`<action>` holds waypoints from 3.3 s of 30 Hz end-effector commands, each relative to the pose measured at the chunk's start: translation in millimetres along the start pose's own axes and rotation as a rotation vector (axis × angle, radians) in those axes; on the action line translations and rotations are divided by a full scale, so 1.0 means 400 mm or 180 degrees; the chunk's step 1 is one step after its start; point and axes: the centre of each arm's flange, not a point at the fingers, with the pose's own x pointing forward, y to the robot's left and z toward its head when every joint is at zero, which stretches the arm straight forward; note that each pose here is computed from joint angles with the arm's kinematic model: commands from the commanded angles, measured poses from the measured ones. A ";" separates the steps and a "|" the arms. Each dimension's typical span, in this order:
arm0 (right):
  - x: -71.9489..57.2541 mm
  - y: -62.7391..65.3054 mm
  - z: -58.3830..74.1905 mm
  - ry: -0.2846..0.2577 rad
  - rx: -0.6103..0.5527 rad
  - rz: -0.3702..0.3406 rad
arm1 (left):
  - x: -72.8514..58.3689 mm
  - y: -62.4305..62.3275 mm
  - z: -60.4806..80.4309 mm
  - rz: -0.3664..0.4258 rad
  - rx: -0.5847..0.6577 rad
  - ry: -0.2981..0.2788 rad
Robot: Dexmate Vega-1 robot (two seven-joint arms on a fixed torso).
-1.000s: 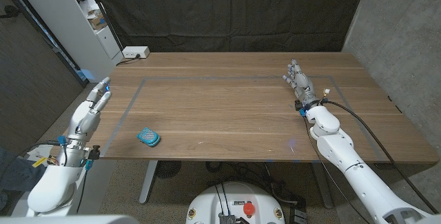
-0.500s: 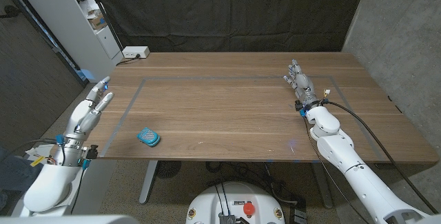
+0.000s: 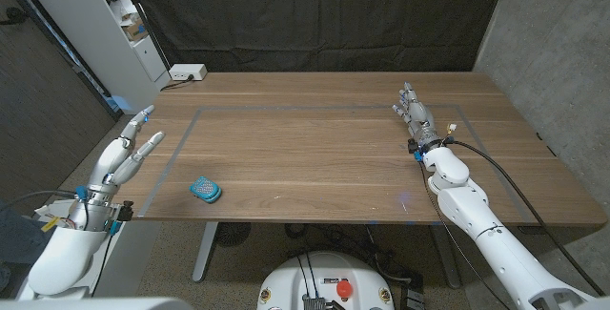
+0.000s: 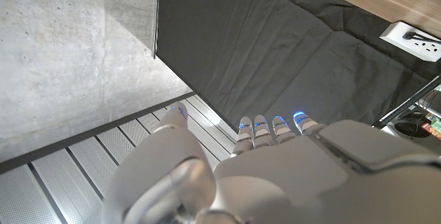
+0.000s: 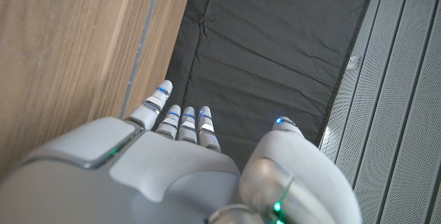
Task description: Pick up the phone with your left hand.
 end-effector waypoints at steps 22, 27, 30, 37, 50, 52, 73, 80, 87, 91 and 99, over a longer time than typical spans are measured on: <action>0.016 -0.009 -0.007 0.0018 0.0007 -0.0004 | -0.013 0.044 0.041 -0.0096 0.0699 -0.0040; 0.016 -0.011 -0.013 0.0040 0.0013 -0.0014 | -0.011 0.049 0.045 -0.0138 0.0838 -0.0049; 0.018 -0.011 -0.013 0.0043 0.0014 -0.0020 | -0.010 0.052 0.050 -0.0203 0.0964 -0.0057; 0.025 -0.011 -0.013 0.0048 0.0012 -0.0027 | -0.004 0.053 0.062 -0.0329 0.1137 -0.0073; 0.042 -0.008 -0.010 0.0013 0.0015 -0.0047 | 0.004 0.045 0.075 -0.0524 0.1510 -0.0129; 0.044 -0.008 -0.009 0.0007 0.0015 -0.0050 | 0.004 0.040 0.078 -0.0559 0.1575 -0.0149; 0.041 -0.018 0.005 -0.0040 0.0006 -0.0092 | 0.016 0.009 0.101 -0.1116 0.2117 -0.0266; 0.045 -0.018 0.011 -0.0050 -0.0003 -0.0096 | 0.016 0.012 0.107 -0.1215 0.2327 -0.0275; 0.055 -0.011 0.015 -0.0061 0.0002 -0.0096 | 0.020 0.008 0.114 -0.1351 0.2575 -0.0266; 0.057 -0.008 0.016 -0.0065 0.0003 -0.0096 | 0.023 0.010 0.119 -0.1412 0.2697 -0.0254; 0.056 -0.010 0.021 -0.0075 0.0008 -0.0127 | 0.021 0.007 0.130 -0.1514 0.2947 -0.0264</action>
